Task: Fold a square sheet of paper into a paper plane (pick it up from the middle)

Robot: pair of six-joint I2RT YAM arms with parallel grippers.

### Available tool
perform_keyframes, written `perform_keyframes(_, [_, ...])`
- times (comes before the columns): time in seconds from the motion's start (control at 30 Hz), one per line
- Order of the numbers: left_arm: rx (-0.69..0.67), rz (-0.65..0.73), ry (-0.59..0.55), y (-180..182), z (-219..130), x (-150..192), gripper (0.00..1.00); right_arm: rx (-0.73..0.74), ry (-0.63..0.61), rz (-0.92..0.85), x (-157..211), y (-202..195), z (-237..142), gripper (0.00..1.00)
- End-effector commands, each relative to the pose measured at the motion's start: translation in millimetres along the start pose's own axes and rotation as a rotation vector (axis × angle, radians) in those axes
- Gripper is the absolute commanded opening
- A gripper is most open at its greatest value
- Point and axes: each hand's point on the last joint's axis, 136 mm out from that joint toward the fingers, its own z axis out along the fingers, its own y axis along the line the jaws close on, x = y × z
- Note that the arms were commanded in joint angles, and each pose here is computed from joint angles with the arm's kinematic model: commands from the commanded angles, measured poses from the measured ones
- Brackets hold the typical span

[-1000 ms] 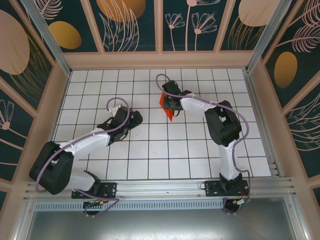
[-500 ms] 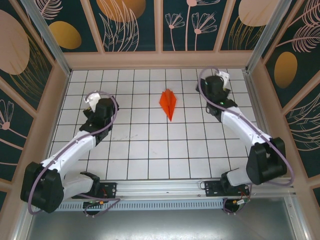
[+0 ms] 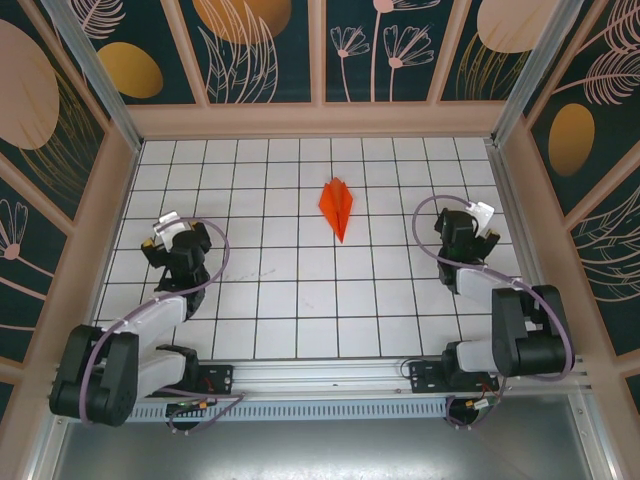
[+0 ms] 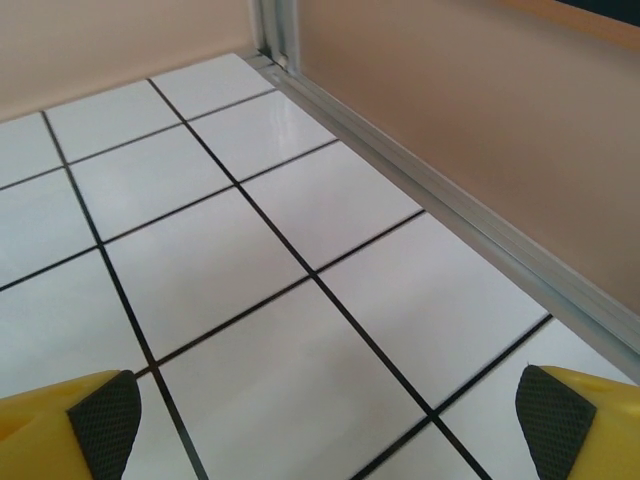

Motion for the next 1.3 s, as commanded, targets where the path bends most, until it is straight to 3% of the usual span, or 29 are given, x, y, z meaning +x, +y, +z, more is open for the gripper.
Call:
perform_keyframes(0.0, [0.099, 0.008, -0.101, -10, 3, -12, 0.99, -0.087, -0.124, -0.004, -22, 14, 1, 0.99])
perform_keyframes(0.2, [0.282, -0.011, -0.190, -31, -2, -25, 0.99, -0.253, -0.178, -0.014, -22, 27, -7, 0.99])
perform_keyframes(0.4, [0.366, -0.030, -0.259, -41, -4, -30, 0.98, -0.326, -0.208, 0.035, -13, 24, -10, 0.99])
perform_keyframes(0.77, [0.340, -0.019, -0.218, -45, 14, -14, 0.99, -0.423, -0.217, -0.011, -1, 38, -14, 0.99])
perform_keyframes(1.27, [0.327, -0.023, -0.201, -44, 18, -13, 0.99, -0.424, -0.214, -0.015, -1, 39, -13, 0.99])
